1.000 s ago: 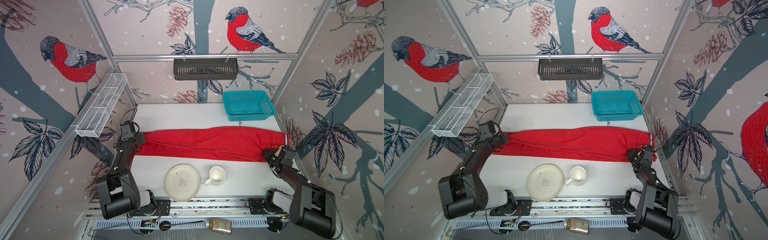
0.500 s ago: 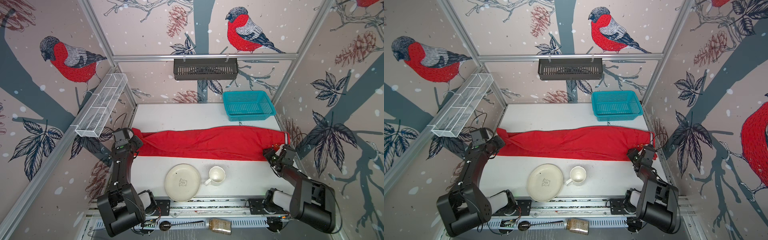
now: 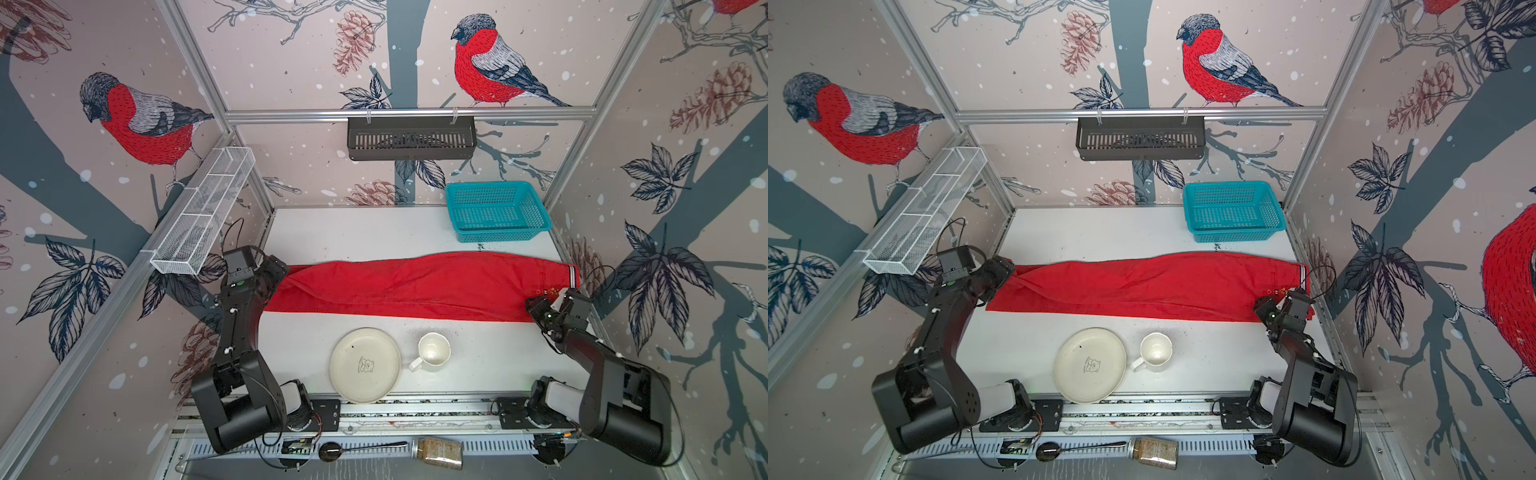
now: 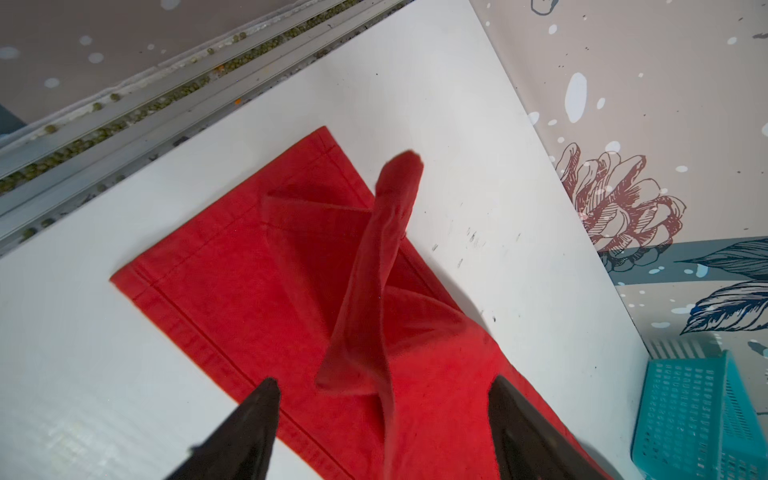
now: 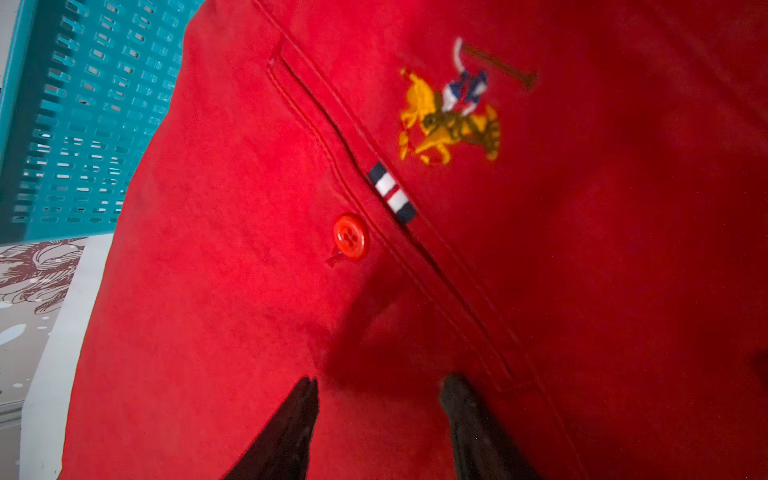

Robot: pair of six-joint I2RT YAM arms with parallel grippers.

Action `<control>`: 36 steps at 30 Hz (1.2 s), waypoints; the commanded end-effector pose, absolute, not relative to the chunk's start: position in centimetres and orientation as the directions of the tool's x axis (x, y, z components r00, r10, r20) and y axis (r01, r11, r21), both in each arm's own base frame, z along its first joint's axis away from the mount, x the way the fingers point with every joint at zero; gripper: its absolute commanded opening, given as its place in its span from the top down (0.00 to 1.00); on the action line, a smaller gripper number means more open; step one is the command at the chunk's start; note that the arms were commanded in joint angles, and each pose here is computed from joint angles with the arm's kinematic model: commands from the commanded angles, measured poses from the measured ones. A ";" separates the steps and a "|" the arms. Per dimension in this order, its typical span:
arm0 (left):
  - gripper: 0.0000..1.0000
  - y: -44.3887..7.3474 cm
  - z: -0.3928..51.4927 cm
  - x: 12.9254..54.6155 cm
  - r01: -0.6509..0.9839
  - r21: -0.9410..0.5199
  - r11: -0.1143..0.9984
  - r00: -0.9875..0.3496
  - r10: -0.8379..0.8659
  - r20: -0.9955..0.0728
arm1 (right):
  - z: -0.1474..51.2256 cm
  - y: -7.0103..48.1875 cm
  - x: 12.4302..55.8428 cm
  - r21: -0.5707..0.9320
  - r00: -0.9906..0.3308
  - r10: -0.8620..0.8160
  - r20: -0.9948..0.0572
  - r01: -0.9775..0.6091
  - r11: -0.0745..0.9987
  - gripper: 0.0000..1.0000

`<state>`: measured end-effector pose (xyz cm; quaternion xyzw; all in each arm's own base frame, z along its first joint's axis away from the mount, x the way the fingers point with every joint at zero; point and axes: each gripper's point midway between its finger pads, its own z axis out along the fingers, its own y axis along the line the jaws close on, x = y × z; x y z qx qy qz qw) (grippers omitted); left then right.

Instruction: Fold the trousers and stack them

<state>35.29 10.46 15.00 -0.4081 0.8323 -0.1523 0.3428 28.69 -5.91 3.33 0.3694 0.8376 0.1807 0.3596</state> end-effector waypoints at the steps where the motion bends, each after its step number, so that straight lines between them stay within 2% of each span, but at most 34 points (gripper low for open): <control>1: 0.27 10.3 13.3 35.7 -0.604 -0.515 0.609 -0.479 -0.793 -0.376 | 1.1 -5.2 26.4 0.532 -0.519 0.766 -0.379 0.556 0.639 0.46; 5: 0.49 12.7 11.5 34.0 -0.711 -0.370 0.598 -0.458 -0.793 -0.402 | 1.3 -5.3 26.5 0.541 -0.519 0.767 -0.376 0.549 0.637 0.46; 12: 0.98 13.5 12.2 34.0 -0.685 -0.304 0.662 -0.514 -0.735 -0.442 | 1.4 -5.6 26.7 0.551 -0.514 0.772 -0.374 0.547 0.630 0.46; 17: 1.00 13.1 14.3 36.6 -0.606 -0.350 0.714 -0.550 -0.694 -0.464 | 1.1 -5.7 26.7 0.550 -0.513 0.776 -0.367 0.553 0.626 0.46; 22: 1.00 13.3 19.6 40.4 -0.510 -0.344 0.789 -0.539 -0.604 -0.587 | 0.6 -5.9 26.4 0.542 -0.502 0.787 -0.359 0.574 0.613 0.47; 28: 1.00 11.7 24.7 46.0 -0.352 -0.336 0.874 -0.548 -0.483 -0.683 | 0.4 -5.9 26.2 0.541 -0.500 0.790 -0.354 0.579 0.610 0.48; 31: 1.00 12.6 24.1 46.4 -0.366 -0.306 0.879 -0.552 -0.470 -0.689 | 0.3 -5.8 26.2 0.542 -0.499 0.791 -0.353 0.580 0.608 0.48; 34: 1.00 13.4 20.9 44.8 -0.395 -0.274 0.877 -0.585 -0.470 -0.661 | 0.2 -5.7 26.0 0.544 -0.500 0.794 -0.346 0.583 0.604 0.48; 36: 1.00 13.9 19.4 43.5 -0.397 -0.310 0.864 -0.565 -0.496 -0.659 | 0.2 -5.7 25.9 0.544 -0.498 0.795 -0.347 0.584 0.603 0.48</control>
